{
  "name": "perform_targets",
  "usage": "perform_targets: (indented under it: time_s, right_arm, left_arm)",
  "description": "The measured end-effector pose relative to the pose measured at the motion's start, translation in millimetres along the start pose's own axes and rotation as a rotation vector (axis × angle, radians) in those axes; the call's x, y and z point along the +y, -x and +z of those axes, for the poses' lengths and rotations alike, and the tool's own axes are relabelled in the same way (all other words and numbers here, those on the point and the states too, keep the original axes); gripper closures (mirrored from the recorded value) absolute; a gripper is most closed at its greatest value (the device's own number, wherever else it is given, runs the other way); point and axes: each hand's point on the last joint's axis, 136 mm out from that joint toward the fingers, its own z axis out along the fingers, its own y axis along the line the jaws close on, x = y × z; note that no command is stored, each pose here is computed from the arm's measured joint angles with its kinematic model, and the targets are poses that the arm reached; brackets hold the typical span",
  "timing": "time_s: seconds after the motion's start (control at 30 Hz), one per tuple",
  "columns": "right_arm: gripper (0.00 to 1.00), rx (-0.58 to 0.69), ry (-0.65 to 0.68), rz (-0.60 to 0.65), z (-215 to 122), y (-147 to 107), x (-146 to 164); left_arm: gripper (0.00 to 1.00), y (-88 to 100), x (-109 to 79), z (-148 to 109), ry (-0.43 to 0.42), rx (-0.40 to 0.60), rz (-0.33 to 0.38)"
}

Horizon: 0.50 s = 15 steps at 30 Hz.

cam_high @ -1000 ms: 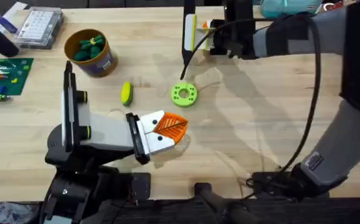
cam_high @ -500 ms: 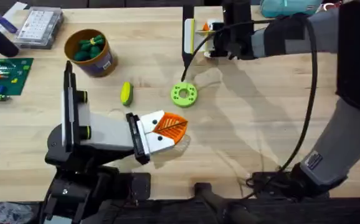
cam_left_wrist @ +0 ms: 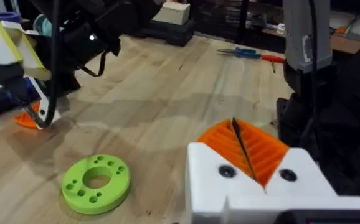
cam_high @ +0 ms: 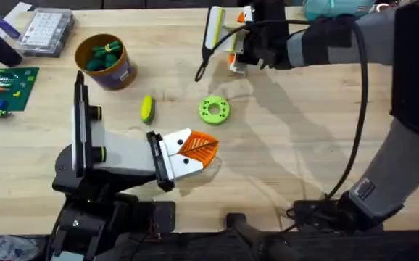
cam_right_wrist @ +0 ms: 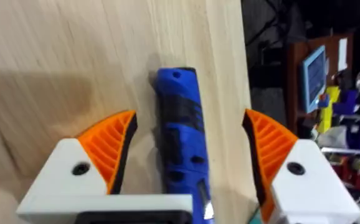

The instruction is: Pick up the gripper from the table and insert it into the empty holder that is missing its gripper. Then pick up a screw, insert it into the mounting hole, and use the screwdriver to tighten it. Finally, clean up the table by picking up the vegetable and placing it into the bucket.

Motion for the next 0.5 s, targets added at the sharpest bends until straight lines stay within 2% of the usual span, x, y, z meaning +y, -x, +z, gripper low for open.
perform_targets:
  time_s: [0.13, 0.27, 0.5]
  right_arm:
    - [0.007, 0.034, 0.044, 0.044, -11, 13, 16]
    - [0.007, 0.092, 0.006, 0.084, -13, 12, 17]
    - [0.007, 0.103, 0.000, 0.099, -14, 11, 17]
  left_arm:
    - [0.982, 0.0, 0.0, 0, 0.000, 0.000, 0.000]
    - [0.982, 0.0, 0.0, 0, 0.000, 0.000, 0.000]
    - [0.982, 0.0, 0.0, 0, 0.000, 0.000, 0.000]
